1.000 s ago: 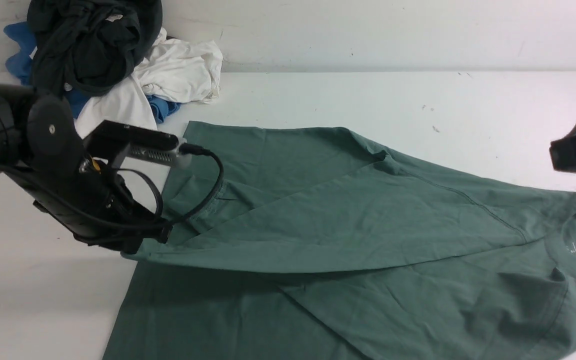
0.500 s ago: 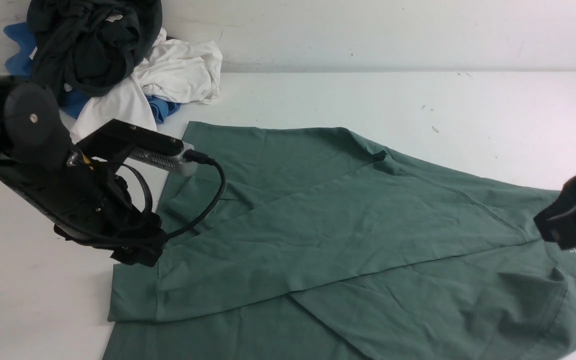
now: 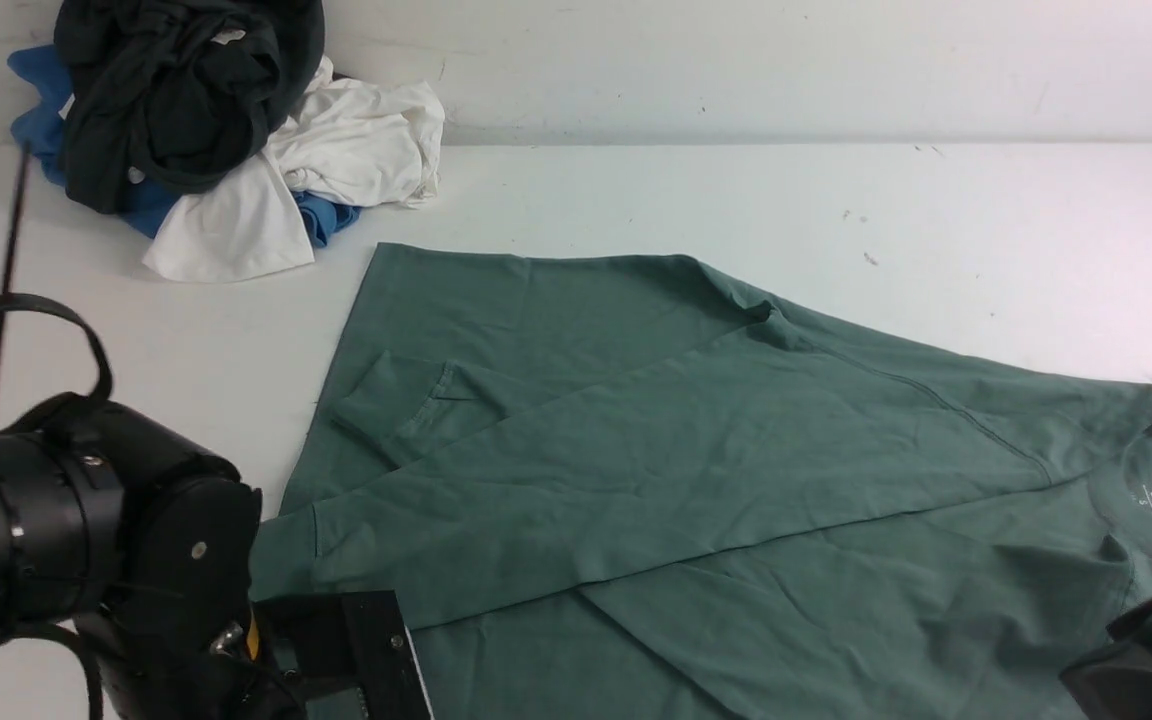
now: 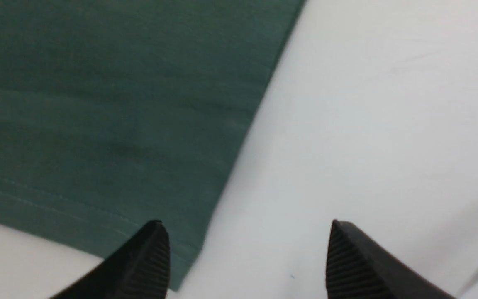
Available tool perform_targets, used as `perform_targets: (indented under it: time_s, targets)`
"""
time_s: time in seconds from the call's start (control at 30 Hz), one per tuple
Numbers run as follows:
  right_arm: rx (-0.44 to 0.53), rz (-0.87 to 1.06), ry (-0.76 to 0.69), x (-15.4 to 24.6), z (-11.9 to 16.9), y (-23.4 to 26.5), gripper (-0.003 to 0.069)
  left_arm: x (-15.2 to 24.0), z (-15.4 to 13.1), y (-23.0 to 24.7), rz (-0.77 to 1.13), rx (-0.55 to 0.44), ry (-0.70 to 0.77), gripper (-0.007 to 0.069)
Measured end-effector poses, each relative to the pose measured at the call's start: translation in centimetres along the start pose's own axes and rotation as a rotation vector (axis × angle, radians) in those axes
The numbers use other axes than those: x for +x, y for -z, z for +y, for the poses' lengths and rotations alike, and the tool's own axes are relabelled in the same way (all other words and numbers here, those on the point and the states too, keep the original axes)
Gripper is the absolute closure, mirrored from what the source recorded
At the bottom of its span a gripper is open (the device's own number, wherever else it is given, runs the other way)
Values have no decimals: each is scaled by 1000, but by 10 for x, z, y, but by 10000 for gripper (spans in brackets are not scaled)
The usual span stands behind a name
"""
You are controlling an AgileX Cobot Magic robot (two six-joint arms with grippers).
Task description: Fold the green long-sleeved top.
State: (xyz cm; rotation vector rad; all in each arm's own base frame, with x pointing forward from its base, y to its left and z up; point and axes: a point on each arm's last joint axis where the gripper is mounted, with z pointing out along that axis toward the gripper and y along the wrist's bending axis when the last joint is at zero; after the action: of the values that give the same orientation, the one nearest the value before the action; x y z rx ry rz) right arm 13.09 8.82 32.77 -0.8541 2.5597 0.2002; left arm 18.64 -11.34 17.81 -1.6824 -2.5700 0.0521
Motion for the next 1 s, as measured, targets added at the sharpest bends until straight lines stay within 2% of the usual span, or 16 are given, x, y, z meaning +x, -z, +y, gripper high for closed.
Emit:
perform_targets:
  time_s: [0.17, 0.23, 0.33, 0.4, 0.43, 0.47, 0.53, 0.7, 0.87, 1.0]
  targets:
    - [-1, 1, 3, 0, 0, 0, 396, -7, 10, -23, 55, 2, -21, 160]
    - [-3, 1, 2, 0, 0, 0, 396, -9, 13, -31, 94, 15, -29, 187]
    - [-3, -6, 12, 1, 0, 1, 396, -11, 16, -32, 108, 6, -41, 291]
    - [-2, -9, 32, 1, 0, 2, 396, -11, 17, -32, 112, -9, -54, 410]
    - [-2, -9, 40, 1, 0, 2, 396, -11, 18, -32, 113, -14, -57, 435]
    - [-2, -9, 56, 1, 0, 2, 393, -10, 19, -32, 117, -24, -61, 526]
    - [-2, -9, 87, 1, 0, 2, 378, -10, 19, -31, 120, -28, -50, 594]
    - [-1, 7, 176, 0, 0, -2, 274, 4, 10, -24, 210, 15, 51, 623]
    - [24, 140, 233, 7, -5, -32, 157, 20, 10, -4, 196, -12, 136, 622]
    - [54, 281, 302, 25, -11, -70, 137, 27, 13, 4, 148, -13, 196, 622]
